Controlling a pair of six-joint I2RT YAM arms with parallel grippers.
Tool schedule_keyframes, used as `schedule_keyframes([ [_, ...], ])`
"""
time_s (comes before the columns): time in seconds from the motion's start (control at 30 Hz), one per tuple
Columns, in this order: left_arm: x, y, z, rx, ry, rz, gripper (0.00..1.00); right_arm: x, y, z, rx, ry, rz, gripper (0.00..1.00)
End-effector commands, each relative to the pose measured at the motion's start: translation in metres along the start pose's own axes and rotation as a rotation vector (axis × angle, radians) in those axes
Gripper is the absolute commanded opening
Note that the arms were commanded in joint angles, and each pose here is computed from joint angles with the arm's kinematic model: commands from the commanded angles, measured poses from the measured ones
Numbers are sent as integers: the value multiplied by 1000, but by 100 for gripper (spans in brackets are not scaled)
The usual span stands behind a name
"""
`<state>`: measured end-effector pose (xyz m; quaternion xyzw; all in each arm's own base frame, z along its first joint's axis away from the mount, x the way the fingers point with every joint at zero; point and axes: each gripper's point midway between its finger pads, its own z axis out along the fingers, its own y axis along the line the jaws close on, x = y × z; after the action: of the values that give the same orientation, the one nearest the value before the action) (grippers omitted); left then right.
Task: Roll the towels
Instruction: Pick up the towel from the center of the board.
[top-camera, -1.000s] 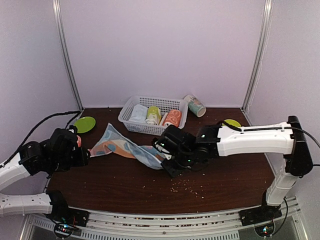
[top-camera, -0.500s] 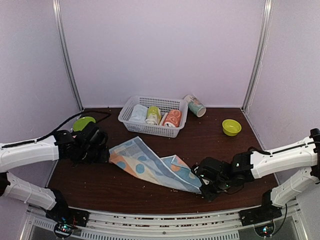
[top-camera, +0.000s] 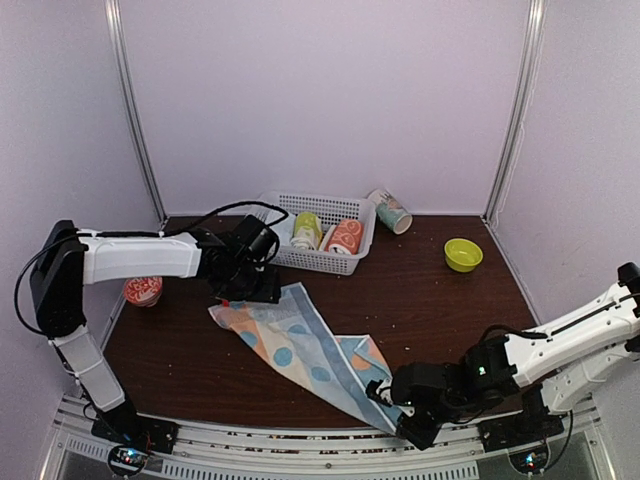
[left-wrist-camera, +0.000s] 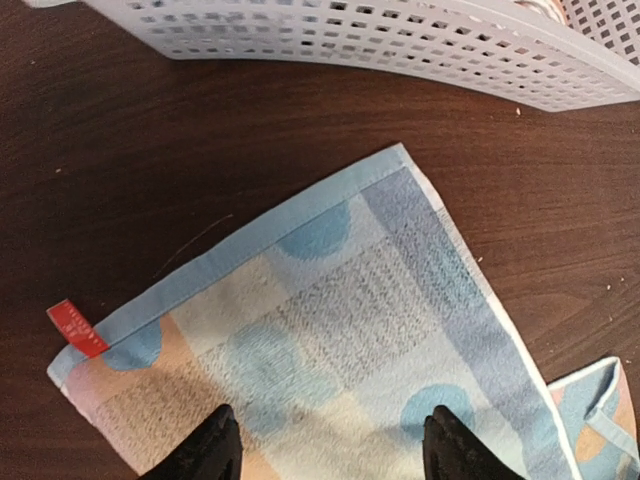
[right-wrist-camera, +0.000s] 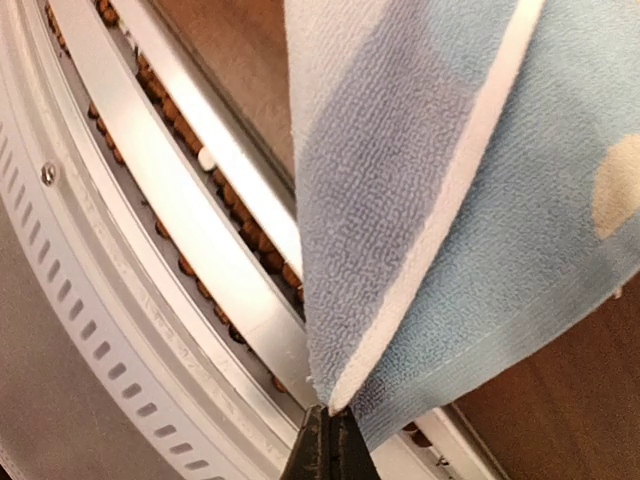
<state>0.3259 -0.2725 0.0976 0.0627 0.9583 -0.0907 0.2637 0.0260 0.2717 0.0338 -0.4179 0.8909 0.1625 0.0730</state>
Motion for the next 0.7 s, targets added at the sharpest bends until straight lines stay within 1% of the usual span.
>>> schedule_keyframes([
  [0.0,-12,-31,13,54,8,44,65,18,18,5,1,90,-77,0],
  [0.17,-13,-52,33,45,22,79,68,27,30,11,79,149,-180,0],
  [0.4,-18,-85,57,18,15,163,72,25,29,11,120,134,-179,0],
  [0.5,-14,-91,72,-22,25,201,72,24,28,9,132,127,-174,0],
  [0.67,-6,-83,96,-109,46,228,73,24,30,8,148,125,-181,0],
])
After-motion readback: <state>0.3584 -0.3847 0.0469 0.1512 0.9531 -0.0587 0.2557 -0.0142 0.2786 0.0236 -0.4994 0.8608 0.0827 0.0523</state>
